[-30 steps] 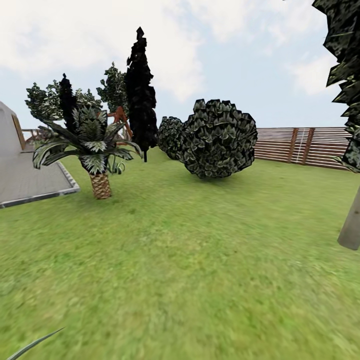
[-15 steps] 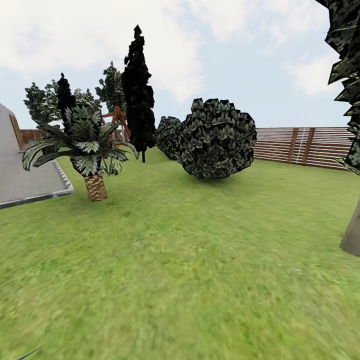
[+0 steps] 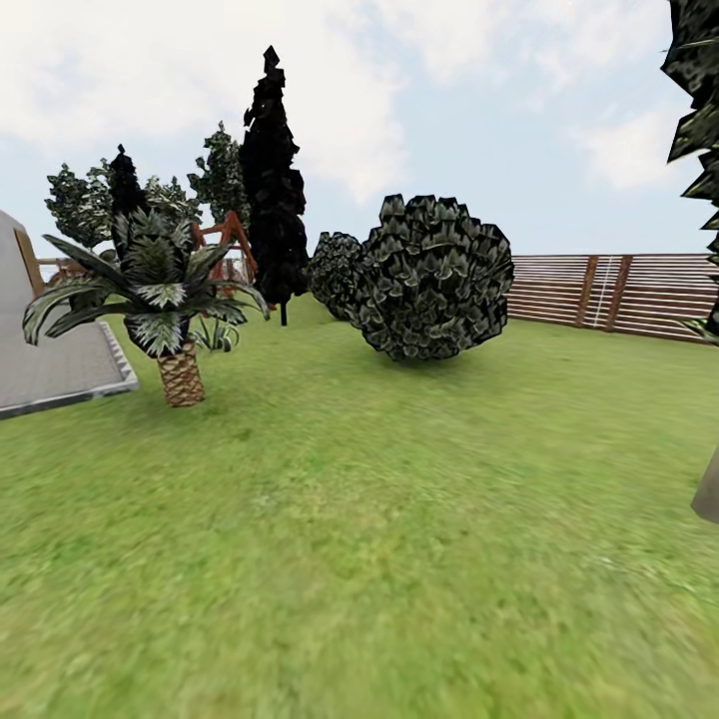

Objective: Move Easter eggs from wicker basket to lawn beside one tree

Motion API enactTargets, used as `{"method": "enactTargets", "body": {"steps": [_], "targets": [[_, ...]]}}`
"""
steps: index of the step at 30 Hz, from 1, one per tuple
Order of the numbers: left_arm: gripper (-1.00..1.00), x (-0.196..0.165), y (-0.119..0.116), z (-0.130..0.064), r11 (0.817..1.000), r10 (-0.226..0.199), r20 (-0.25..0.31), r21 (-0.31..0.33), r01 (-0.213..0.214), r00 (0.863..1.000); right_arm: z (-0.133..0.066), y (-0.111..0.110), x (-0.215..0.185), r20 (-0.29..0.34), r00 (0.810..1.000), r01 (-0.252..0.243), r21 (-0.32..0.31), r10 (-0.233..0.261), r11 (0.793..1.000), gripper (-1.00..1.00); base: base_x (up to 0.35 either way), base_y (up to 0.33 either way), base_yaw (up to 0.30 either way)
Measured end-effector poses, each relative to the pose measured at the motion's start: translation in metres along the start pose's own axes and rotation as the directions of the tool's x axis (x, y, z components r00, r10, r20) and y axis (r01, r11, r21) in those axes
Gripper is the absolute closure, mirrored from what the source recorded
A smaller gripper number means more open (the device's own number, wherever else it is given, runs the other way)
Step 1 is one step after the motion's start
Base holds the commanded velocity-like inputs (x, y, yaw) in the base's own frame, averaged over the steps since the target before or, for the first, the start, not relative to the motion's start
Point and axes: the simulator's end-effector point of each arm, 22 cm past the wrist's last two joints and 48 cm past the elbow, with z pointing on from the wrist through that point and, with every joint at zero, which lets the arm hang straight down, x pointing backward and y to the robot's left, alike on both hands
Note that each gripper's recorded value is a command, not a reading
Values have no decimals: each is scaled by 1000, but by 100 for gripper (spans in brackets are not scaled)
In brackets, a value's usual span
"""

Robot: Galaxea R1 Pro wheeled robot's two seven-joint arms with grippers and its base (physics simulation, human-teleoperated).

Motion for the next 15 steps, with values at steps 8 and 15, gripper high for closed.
{"method": "enactTargets", "body": {"steps": [8,15], "targets": [[-100,-2,-22,1,1000,0,7,29,0,1000,0,18,-2,2,1000,-4,-23,4,1000,-100,78,-24,0],[-100,-20,-37,1,999,-3,45,51,1,999,1,10,-3,5,1000,-5,-11,5,1000,-100,0,0,0]]}}
